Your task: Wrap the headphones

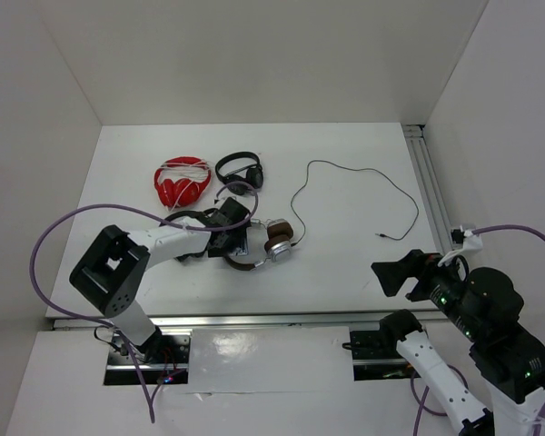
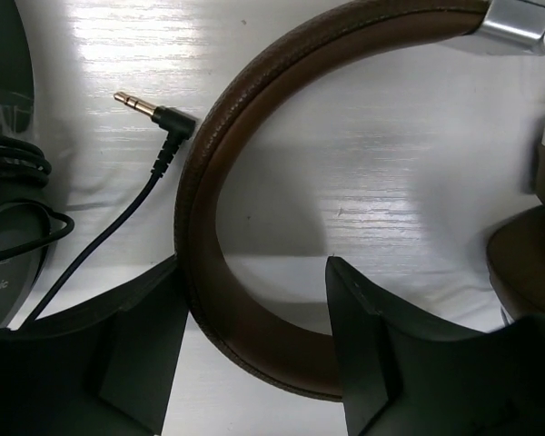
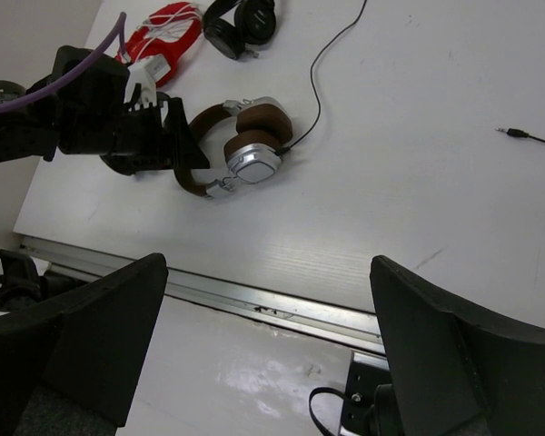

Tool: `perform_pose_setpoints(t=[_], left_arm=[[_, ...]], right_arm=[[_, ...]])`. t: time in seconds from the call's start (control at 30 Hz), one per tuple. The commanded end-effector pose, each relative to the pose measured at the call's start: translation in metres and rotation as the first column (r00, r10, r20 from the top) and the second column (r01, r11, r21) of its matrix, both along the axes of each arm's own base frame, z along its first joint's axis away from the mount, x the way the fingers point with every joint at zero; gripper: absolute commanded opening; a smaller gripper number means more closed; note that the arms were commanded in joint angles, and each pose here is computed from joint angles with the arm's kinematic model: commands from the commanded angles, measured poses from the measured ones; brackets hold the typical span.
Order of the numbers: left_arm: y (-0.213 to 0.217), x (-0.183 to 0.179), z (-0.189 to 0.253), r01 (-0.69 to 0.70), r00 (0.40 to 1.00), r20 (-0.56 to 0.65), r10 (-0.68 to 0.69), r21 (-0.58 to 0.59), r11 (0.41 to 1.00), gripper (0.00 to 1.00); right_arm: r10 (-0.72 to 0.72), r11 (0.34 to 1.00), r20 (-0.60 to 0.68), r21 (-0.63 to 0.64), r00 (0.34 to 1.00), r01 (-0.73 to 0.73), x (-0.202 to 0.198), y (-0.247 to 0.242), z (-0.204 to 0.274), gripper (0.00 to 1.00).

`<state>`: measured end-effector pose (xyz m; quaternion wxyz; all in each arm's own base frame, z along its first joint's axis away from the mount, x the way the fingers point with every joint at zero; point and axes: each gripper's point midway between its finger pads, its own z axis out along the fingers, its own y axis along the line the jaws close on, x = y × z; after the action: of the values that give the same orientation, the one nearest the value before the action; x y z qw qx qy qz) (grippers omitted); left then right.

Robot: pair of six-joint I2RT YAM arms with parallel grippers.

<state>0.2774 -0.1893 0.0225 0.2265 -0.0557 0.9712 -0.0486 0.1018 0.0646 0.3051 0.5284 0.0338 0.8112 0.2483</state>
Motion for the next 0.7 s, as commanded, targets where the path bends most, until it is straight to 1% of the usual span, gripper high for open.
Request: perform_pose_setpoints(t=[0.0,0.03,0.23,0.27,0.3,0.5,0.6,0.63,0.67], left_arm=[[-0.005,0.006,-0.003,-0.028,1.000,0.014,0.028,-0.031,0.999,0.71],[-0.003,0.006,-0.008,-0.040,0.999,0.008,0.040,-0.019,0.999,0.70],[0.008,0.013,-0.010,-0.095,0.995,0.039,0.093,0.037,0.995,0.70],[0.009,0.010,-0.014,-0.089,0.996,0.030,0.088,0.059,0.994,0.70],[0.009,0.013,-0.011,-0.094,0.995,0.043,0.092,0.060,0.994,0.70],[0.012,0.013,-0.023,-0.141,0.990,0.023,0.140,0.081,0.987,0.71],[0.010,0.010,-0.027,-0.134,0.991,0.002,0.134,0.078,0.988,0.71],[0.005,0.009,-0.028,-0.121,0.993,-0.006,0.121,0.072,0.990,0.69],[0.001,0.007,-0.028,-0.121,0.993,-0.006,0.122,0.067,0.990,0.59]], right_arm=[[0.010,1.000,0.029,0.015,1.000,-0.010,-0.003,0.001,0.004,1.00],[0.010,1.000,0.029,0.015,1.000,-0.010,-0.003,0.001,0.004,1.00],[0.010,1.000,0.008,0.007,1.000,-0.010,-0.001,0.002,-0.006,1.00],[0.010,1.000,0.008,0.007,1.000,-0.010,-0.001,0.002,-0.006,1.00],[0.010,1.000,0.005,0.006,1.000,-0.010,-0.002,0.002,-0.009,1.00],[0.018,1.000,-0.005,0.005,1.000,-0.018,0.000,0.004,-0.014,1.00],[0.018,1.000,-0.005,0.005,1.000,-0.018,0.000,0.004,-0.014,1.00],[0.018,1.000,-0.005,0.005,1.000,-0.018,0.000,0.004,-0.014,1.00],[0.018,1.000,-0.005,0.005,1.000,-0.018,0.000,0.004,-0.014,1.00]])
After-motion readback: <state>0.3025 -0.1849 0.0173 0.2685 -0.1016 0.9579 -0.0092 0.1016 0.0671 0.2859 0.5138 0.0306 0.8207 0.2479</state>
